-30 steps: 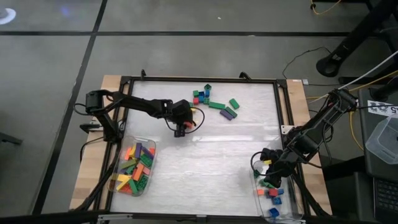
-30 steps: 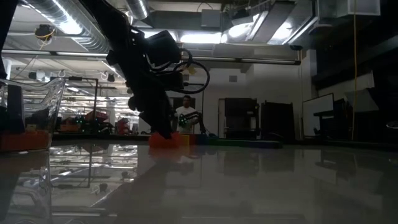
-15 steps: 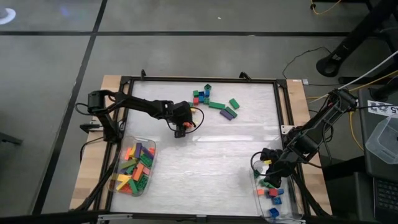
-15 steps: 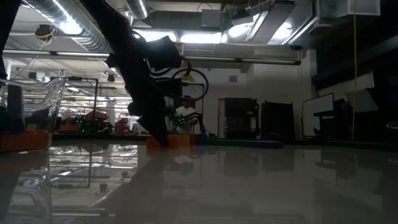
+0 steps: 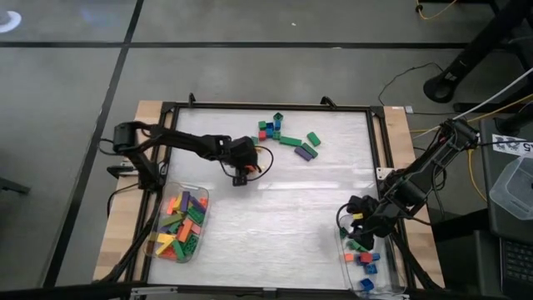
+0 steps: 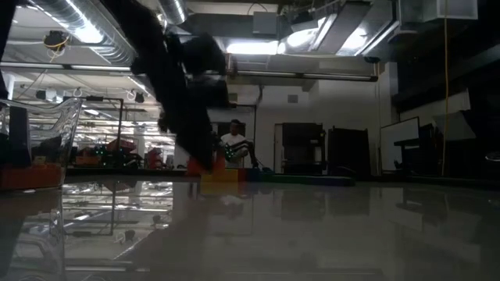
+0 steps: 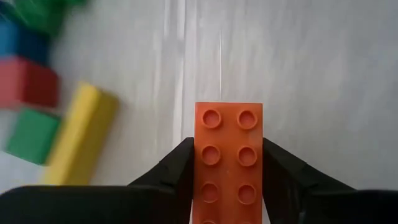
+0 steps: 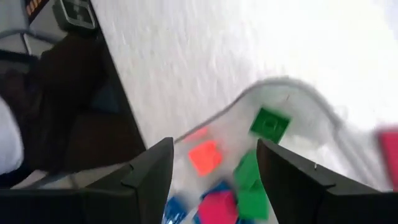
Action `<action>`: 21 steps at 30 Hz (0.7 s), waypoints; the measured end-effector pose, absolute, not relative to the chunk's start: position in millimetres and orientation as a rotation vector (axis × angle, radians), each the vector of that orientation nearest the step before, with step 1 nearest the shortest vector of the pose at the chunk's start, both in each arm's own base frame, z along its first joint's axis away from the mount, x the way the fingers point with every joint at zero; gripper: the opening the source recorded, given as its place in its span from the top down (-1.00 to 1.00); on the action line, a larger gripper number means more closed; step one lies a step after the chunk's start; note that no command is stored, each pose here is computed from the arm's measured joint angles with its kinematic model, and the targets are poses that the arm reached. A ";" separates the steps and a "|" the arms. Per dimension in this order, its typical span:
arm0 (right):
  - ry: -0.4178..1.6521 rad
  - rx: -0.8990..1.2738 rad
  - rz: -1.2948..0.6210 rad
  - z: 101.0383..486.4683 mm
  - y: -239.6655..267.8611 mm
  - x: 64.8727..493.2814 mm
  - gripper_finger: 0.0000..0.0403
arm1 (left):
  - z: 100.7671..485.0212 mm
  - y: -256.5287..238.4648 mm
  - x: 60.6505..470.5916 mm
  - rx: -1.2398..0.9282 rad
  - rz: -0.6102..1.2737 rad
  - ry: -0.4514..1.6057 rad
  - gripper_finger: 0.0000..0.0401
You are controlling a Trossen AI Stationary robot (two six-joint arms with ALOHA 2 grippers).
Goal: Sort blocks by size
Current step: Put the large orange game piece into the left transparent bin
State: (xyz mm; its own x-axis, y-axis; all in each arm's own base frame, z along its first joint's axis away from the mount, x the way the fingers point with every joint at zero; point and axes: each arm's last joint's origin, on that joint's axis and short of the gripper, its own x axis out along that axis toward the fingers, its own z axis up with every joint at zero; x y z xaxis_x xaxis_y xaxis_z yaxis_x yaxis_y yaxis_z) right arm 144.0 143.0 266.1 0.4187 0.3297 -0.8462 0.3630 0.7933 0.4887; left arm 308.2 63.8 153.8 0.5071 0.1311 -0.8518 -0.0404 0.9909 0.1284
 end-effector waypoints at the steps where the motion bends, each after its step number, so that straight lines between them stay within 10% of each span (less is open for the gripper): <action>1: 1.148 0.677 -0.027 266.1 142.5 144.4 -0.14 | 162.5 61.9 307.0 0.093 0.107 1.005 0.38; 13: 1.041 0.595 -0.113 266.3 122.1 161.4 -0.14 | 273.0 15.2 247.4 -0.005 0.074 0.703 0.38; 21: 1.001 0.526 -0.156 266.6 93.1 180.6 -0.14 | 290.6 -34.7 169.6 -0.326 -0.055 0.934 0.38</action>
